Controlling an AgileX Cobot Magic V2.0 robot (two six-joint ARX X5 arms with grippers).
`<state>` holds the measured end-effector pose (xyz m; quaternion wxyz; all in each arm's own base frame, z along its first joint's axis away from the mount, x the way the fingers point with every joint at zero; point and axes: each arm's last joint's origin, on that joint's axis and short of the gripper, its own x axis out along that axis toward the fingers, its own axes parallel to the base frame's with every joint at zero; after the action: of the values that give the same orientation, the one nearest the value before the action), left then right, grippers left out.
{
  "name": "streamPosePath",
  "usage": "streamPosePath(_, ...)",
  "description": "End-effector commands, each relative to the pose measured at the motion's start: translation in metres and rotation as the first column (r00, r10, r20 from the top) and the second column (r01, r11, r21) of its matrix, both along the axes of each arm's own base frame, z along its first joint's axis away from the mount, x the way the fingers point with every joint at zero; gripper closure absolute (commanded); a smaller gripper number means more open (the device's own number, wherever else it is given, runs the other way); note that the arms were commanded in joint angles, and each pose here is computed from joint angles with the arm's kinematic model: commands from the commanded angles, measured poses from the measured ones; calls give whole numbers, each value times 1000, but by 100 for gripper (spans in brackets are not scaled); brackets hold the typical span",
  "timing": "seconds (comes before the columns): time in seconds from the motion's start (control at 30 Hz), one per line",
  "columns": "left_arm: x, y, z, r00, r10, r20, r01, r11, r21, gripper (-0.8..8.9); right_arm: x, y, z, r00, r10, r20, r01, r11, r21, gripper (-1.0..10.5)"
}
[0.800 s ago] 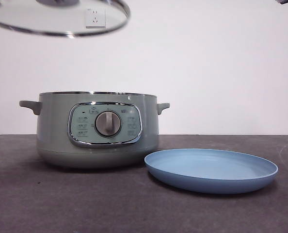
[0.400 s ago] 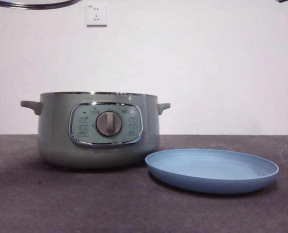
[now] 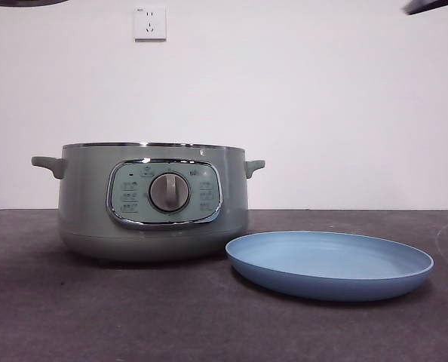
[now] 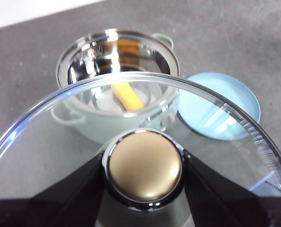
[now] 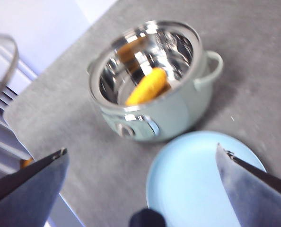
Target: Take the corn out from the steamer,put the corn on the plate,close the lid
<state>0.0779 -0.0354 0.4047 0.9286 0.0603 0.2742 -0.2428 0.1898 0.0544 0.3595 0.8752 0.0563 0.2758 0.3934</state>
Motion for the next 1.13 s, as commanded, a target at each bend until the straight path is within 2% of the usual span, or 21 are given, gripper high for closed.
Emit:
streamPosePath(0.03,-10,3,6,998,-18,61,19,1000,-24,822,13,13,1,1000,-16,-22,18,998,65,350)
streamPosePath(0.2,-25,9,5,997,-30,69,32,999,-36,822,37,46,-4,998,-63,-14,64,996,66,349)
streamPosePath(0.5,-44,17,1,998,-31,63,33,999,-33,822,82,131,-1,995,-101,-23,99,993,-58,350)
streamPosePath(0.8,-51,20,0,998,-31,61,33,999,-33,822,139,216,-9,988,-151,-25,143,970,-198,350)
streamPosePath(1.0,-52,20,-2,999,-31,42,32,999,-25,822,168,251,-39,985,-168,-42,153,956,-251,352)
streamPosePath(1.13,-52,21,-4,999,-32,27,33,999,-16,822,179,261,-64,979,-189,-70,163,947,-278,352)
